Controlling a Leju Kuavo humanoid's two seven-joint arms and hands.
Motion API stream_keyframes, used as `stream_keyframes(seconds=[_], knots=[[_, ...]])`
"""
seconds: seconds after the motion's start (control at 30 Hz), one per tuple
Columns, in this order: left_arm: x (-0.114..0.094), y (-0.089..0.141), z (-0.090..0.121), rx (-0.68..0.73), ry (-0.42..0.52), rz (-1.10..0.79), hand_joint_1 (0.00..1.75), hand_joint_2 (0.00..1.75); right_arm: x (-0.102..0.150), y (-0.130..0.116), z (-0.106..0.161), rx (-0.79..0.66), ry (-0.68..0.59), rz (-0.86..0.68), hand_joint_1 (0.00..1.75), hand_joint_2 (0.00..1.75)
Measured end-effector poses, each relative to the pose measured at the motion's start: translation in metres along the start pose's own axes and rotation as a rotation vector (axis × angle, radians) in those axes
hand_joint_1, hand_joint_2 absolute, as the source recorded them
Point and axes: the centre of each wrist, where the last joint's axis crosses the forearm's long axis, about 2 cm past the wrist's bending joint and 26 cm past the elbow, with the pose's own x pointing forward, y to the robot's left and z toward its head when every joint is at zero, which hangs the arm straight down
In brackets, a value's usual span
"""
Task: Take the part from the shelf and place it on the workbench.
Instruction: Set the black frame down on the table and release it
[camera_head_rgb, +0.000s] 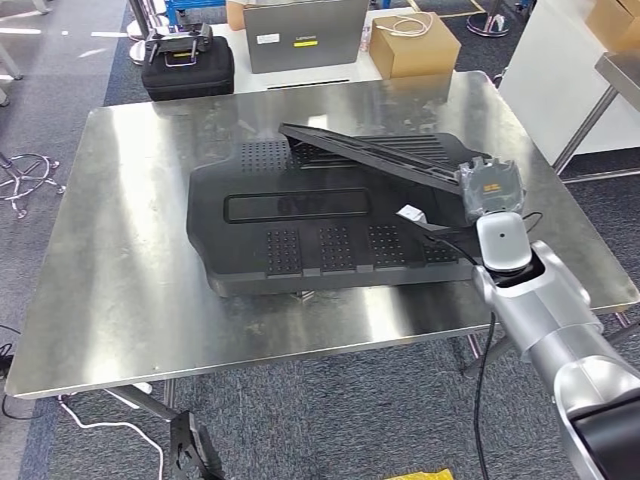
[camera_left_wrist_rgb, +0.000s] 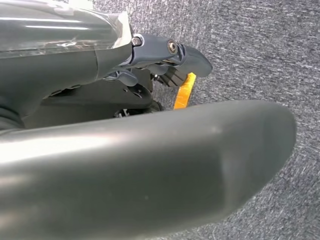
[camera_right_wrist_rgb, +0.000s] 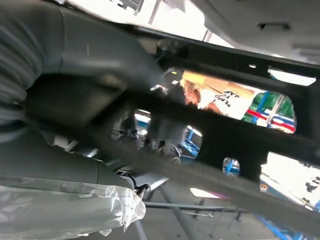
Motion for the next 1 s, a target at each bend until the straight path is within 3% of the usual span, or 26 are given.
stream_keyframes(seconds=[0.1,0.63,1.0], knots=[[0.0,0.0,0.0,0.0,0.0,-0.004,0.0,0.0,0.003,0.003,0.002,0.004,-0.041,0.019,0.0,0.0],[-0.003,0.003,0.001,0.014,-0.01,-0.006,0.0,0.0,-0.016,-0.004,-0.002,-0.046,-0.153,-0.014,0.0,0.0],[-0.008,0.01,0.002,0.039,-0.012,-0.012,0.0,0.0,-0.048,-0.028,-0.009,0.029,-0.242,-0.197,0.0,0.0]])
